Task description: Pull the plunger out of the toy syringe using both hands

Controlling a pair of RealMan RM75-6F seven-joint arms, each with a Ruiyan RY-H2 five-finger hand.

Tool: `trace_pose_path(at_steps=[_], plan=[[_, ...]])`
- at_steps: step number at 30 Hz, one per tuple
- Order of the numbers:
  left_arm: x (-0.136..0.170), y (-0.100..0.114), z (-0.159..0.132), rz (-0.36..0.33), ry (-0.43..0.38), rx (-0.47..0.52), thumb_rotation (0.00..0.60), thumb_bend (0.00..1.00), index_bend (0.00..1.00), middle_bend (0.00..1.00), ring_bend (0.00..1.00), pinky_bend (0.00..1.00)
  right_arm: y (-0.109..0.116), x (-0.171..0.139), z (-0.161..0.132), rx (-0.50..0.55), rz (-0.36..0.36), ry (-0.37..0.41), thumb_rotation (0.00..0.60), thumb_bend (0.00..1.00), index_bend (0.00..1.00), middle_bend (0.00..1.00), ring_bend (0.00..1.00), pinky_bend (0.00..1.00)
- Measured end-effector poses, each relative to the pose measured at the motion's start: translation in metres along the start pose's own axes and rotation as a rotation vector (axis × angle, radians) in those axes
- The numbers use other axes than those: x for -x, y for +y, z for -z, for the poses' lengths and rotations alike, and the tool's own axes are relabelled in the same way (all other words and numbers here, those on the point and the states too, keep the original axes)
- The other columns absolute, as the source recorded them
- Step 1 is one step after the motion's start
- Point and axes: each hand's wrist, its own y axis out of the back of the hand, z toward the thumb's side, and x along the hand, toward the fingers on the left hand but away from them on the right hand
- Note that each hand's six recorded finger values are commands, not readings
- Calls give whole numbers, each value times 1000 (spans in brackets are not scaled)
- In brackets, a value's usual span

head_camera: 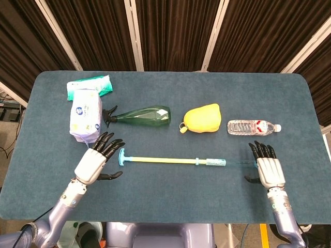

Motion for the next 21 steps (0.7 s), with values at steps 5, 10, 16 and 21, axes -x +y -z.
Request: trace_pose_path(at_steps=[5,10,16,21], plan=[[14,14,18,9,52,-21,600,126,105,82,11,0,20,-5,9,-3,62,-15,600,114,27,0,0,0],[51,38,54,36,209,-43,600,114,18,31,5,0,50,-18,35,-17,168,-78,600,116,19,0,0,0],[106,62,104,123,491,-123,600,90,0,11,2,0,79,-37,78,-45,237,-198,600,82,0,0,0,0],[145,89,131,149,716,-171,600,91,0,9,2,0,90,-45,96,-66,246,-262,600,49,0,0,0,0]])
